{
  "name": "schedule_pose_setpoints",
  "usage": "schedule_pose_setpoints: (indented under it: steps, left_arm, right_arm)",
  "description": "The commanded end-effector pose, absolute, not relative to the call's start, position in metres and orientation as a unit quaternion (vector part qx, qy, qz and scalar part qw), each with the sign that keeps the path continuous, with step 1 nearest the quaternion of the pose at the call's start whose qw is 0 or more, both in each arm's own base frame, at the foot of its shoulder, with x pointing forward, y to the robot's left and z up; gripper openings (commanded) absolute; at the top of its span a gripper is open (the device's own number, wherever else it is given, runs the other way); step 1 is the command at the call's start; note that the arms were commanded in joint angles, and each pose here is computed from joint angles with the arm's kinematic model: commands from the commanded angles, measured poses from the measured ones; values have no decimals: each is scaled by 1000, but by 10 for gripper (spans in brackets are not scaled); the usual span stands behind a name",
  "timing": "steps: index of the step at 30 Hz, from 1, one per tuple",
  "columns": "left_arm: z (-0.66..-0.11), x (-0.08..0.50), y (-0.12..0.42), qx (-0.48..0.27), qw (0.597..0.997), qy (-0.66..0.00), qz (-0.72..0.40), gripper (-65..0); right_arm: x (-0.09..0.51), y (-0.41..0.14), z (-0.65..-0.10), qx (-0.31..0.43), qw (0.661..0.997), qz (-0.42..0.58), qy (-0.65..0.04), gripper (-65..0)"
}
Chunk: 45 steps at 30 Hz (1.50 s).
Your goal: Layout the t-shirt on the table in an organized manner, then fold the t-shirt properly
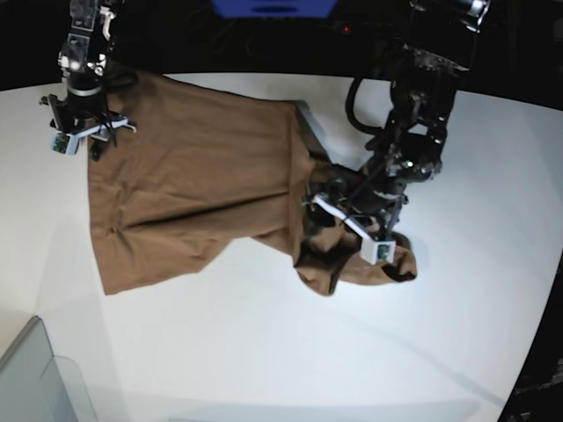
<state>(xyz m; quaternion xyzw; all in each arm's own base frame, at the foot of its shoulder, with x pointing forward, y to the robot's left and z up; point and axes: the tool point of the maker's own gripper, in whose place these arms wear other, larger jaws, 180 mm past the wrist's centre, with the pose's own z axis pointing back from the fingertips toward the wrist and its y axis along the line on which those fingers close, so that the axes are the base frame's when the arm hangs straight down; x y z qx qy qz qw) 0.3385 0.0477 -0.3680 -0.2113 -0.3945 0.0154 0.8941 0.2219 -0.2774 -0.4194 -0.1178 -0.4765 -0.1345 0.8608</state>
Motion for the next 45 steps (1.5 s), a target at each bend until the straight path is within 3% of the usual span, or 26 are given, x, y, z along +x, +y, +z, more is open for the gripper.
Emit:
schedule_pose_setpoints:
  steps: [1, 14, 25, 27, 33, 41, 45]
  left_arm:
    - [-351, 343, 43, -228, 881, -415, 15, -219]
    - [-367, 314, 39, -243, 886, -391, 48, -219]
    - [-382, 323, 22, -259, 890, -369, 72, -228]
    - [-379, 326, 19, -263, 887, -373, 72, -303]
    - [-367, 332, 16, -271, 879, -385, 70, -648]
    - [-341, 312, 46, -297, 856, -407, 119, -650]
    - [-330, 297, 68, -284, 848, -424, 142, -650]
  right_arm:
    - [228, -281, -408, -123, 850, -129, -496, -371]
    - [227, -280, -408, -123, 850, -130, -496, -371]
    - [222, -281, -411, -125, 853, -129, -491, -369]
    - [213, -285, -412, -130, 855, -130, -485, -369]
    - [192, -286, -421, -134, 866, -127, -464, -369]
    - [173, -283, -430, -133, 877, -125, -444, -369]
    - [171, -268, -434, -97, 886, -98, -442, -369]
